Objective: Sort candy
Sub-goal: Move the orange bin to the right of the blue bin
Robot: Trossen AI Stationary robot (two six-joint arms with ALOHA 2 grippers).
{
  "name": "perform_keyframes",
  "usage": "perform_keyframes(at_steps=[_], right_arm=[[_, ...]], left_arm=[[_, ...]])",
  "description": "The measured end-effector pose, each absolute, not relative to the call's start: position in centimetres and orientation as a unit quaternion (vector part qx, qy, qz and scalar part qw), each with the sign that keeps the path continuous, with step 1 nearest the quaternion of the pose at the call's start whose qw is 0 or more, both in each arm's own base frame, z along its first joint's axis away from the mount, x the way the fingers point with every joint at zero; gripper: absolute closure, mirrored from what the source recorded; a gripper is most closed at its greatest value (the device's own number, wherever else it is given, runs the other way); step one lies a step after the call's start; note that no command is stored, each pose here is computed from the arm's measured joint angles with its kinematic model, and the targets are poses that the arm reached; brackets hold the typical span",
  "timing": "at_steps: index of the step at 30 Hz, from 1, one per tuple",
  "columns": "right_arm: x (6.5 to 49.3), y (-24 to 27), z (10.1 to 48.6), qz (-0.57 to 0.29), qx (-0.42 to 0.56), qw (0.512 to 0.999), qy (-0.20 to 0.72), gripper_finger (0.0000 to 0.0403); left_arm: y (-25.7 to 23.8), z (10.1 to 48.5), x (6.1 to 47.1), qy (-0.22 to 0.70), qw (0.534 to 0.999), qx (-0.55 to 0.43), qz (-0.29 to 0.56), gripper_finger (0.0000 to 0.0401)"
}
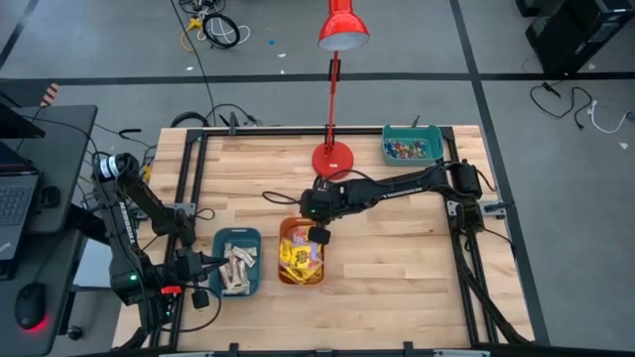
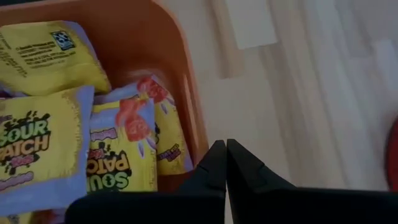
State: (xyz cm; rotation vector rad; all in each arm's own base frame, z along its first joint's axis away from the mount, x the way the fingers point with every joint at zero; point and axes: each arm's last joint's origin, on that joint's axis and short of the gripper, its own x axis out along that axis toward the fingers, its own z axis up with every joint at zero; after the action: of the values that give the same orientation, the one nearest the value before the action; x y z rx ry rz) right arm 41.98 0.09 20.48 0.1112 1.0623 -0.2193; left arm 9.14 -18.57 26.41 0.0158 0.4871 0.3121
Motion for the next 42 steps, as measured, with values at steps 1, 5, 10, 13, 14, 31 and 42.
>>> perform_keyframes(at_steps=[1,5,10,13,14,31,42], right_arm=[[42.0,0.2,20.5,-0.099,0.055,0.856,0.504,0.0403],[42.0,0.6,20.5,-0.083,0.063,0.857,0.505,0.0403],[42.4,1.7,20.7,-0.062,0.057,0.870,0.486,0.0403],[42.8,2.2,21.0,-0.047,0.047,0.882,0.467,0.0403],[42.8,2.2,21.0,-0.045,0.044,0.882,0.466,0.0403],[37.5,3.3,24.4,-0.173,0.057,0.811,0.556,0.0403],[36.2,6.7,18.2,-0.123,0.140,0.818,0.545,0.0403]], left_arm=[[-18.6,26.4,9.1,0.240,0.958,0.008,0.154,0.0401],[-18.6,26.4,9.1,0.240,0.958,0.008,0.154,0.0401],[-18.6,26.4,9.1,0.240,0.958,0.008,0.154,0.0401],[-18.6,26.4,9.1,0.240,0.958,0.008,0.154,0.0401],[-18.6,26.4,9.1,0.240,0.958,0.008,0.154,0.0401],[-18.7,26.4,9.2,0.244,0.958,-0.002,0.152,0.0401],[-18.7,26.3,9.1,0.253,0.956,-0.003,0.151,0.0401]])
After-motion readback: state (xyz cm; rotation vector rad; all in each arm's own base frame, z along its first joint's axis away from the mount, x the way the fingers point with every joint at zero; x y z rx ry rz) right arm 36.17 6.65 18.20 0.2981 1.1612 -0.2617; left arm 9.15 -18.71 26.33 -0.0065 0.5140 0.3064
